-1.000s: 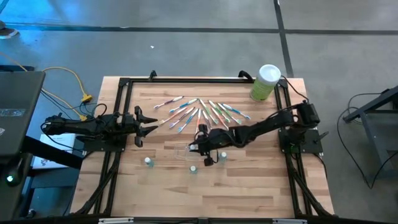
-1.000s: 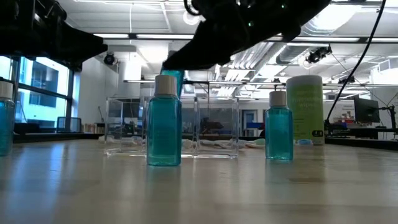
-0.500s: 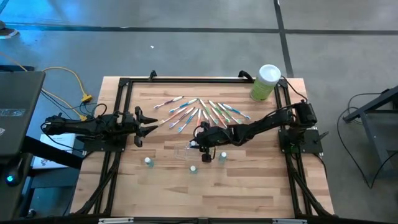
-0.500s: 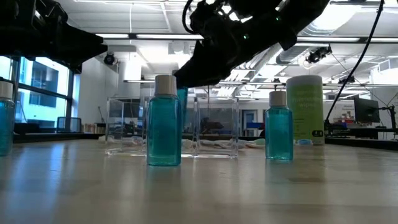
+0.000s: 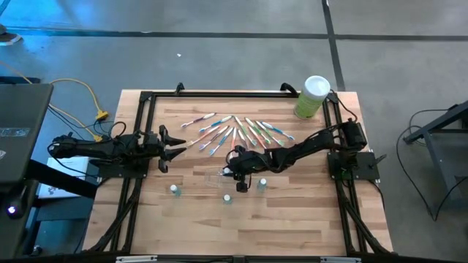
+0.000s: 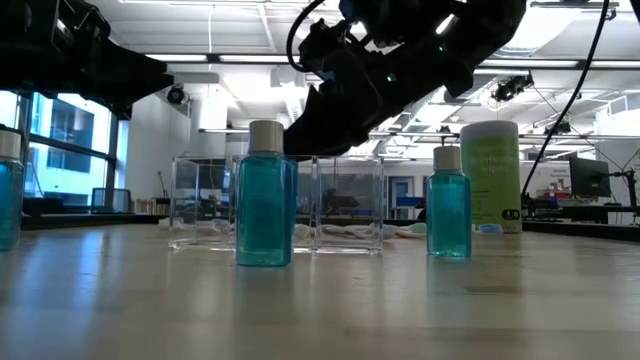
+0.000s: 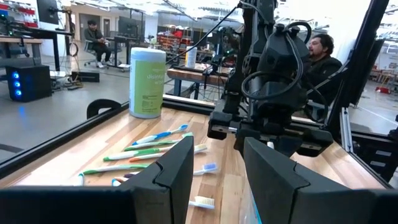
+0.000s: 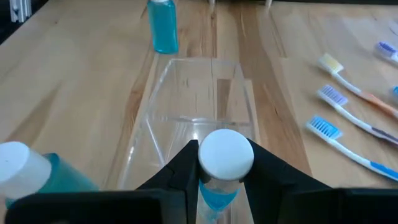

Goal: Pick & Place toothbrushing station
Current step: Put the blue mouthwash into the transparent organizer

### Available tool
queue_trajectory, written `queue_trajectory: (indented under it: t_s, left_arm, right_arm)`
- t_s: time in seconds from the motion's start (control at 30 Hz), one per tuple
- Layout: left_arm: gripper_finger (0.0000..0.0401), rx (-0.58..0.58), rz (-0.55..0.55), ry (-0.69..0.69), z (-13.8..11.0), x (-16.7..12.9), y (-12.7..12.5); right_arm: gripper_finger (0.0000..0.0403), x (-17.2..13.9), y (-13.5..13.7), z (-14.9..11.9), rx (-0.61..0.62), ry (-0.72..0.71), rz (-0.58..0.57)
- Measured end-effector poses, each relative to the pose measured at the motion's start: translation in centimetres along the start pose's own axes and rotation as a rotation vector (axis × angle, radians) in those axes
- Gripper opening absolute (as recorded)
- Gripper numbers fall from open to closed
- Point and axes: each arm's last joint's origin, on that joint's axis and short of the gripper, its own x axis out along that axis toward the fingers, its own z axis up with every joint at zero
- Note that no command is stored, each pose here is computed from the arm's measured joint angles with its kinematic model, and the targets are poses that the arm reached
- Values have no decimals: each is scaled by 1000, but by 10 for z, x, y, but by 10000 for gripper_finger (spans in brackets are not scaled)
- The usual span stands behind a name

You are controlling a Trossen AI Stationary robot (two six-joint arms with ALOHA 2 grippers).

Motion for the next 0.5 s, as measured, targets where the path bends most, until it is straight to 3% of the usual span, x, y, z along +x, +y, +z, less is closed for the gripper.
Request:
queue_trajectory:
  t_s: [0.27, 0.5]
  left_arm:
    - [138, 0, 0, 0, 0, 0, 0]
    - [138, 0, 0, 0, 0, 0, 0]
  right_arm:
    - [119, 0, 0, 0, 8, 2, 0]
    - [110, 0, 0, 0, 7, 1, 0]
